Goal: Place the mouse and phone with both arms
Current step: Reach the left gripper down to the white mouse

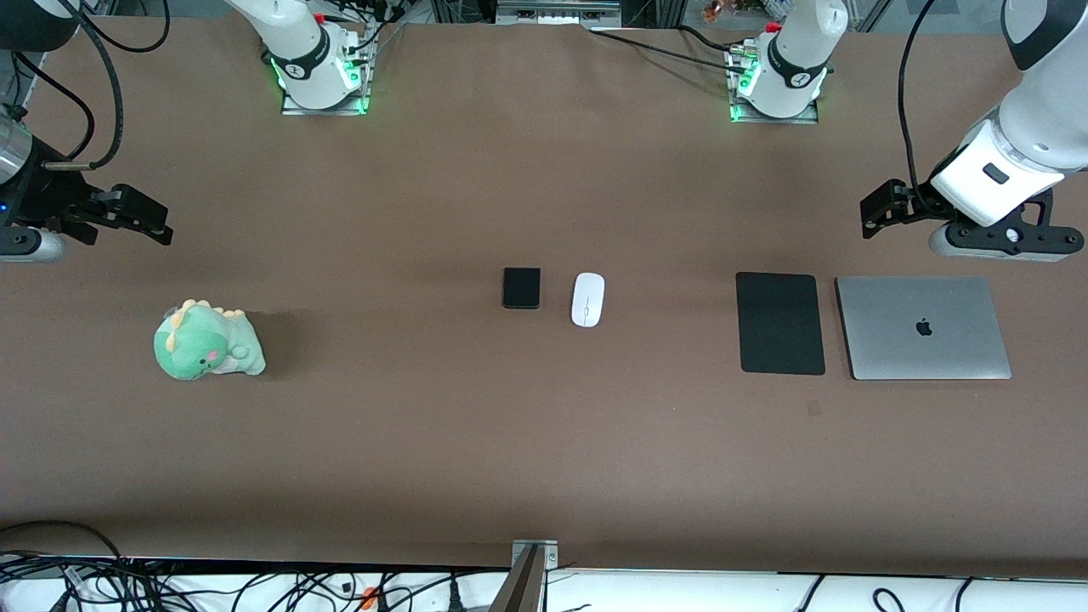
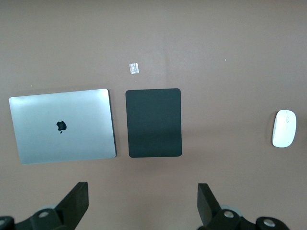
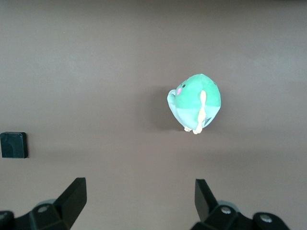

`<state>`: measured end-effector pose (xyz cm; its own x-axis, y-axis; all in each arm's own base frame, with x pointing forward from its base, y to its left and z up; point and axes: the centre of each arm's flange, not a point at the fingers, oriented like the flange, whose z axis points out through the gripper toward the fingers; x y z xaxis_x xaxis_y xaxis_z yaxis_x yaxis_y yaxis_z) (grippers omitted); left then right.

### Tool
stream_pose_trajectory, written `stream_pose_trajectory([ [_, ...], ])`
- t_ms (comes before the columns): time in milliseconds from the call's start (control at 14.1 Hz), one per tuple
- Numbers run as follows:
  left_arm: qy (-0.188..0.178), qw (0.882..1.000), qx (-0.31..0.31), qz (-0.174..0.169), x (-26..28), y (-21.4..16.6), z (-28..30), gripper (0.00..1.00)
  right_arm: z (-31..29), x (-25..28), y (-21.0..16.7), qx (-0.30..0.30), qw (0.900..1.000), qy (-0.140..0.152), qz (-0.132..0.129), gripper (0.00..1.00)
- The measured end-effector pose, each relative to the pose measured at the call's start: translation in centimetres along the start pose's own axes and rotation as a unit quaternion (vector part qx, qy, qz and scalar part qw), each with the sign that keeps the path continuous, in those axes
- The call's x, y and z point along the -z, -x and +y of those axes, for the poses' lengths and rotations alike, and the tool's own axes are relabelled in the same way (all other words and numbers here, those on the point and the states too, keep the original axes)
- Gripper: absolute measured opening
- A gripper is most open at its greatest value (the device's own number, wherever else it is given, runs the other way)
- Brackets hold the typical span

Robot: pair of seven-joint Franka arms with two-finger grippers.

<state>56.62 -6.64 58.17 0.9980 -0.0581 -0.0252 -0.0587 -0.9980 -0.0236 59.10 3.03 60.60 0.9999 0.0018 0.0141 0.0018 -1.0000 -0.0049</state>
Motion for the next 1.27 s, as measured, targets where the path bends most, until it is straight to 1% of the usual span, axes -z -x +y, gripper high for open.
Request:
stream_pose_trajectory([
  [424, 0.000, 1.000, 0.004, -0.002, 0.0, 0.1, 0.3, 1.00, 0.0, 0.0, 0.0, 0.000, 1.000, 0.000, 0.000, 1.00],
  [636, -0.002, 0.999, 0.048, -0.015, -0.3, 0.4, 1.6, 1.00, 0.0, 0.0, 0.0, 0.000, 1.000, 0.000, 0.000, 1.00],
  [778, -0.003, 0.998, 0.057, -0.025, -0.8, 0.4, 2.0, 1.00, 0.0, 0.0, 0.0, 0.000, 1.000, 0.000, 0.000, 1.00],
  [1131, -0.006, 0.998, 0.039, -0.051, -3.4, -0.3, 4.4, 1.00, 0.0, 0.0, 0.0, 0.000, 1.000, 0.000, 0.000, 1.00],
  [1273, -0.006, 0.997, 0.012, -0.072, -5.8, -0.7, 7.7, 1.00, 0.1, 0.0, 0.0, 0.000, 1.000, 0.000, 0.000, 1.00],
])
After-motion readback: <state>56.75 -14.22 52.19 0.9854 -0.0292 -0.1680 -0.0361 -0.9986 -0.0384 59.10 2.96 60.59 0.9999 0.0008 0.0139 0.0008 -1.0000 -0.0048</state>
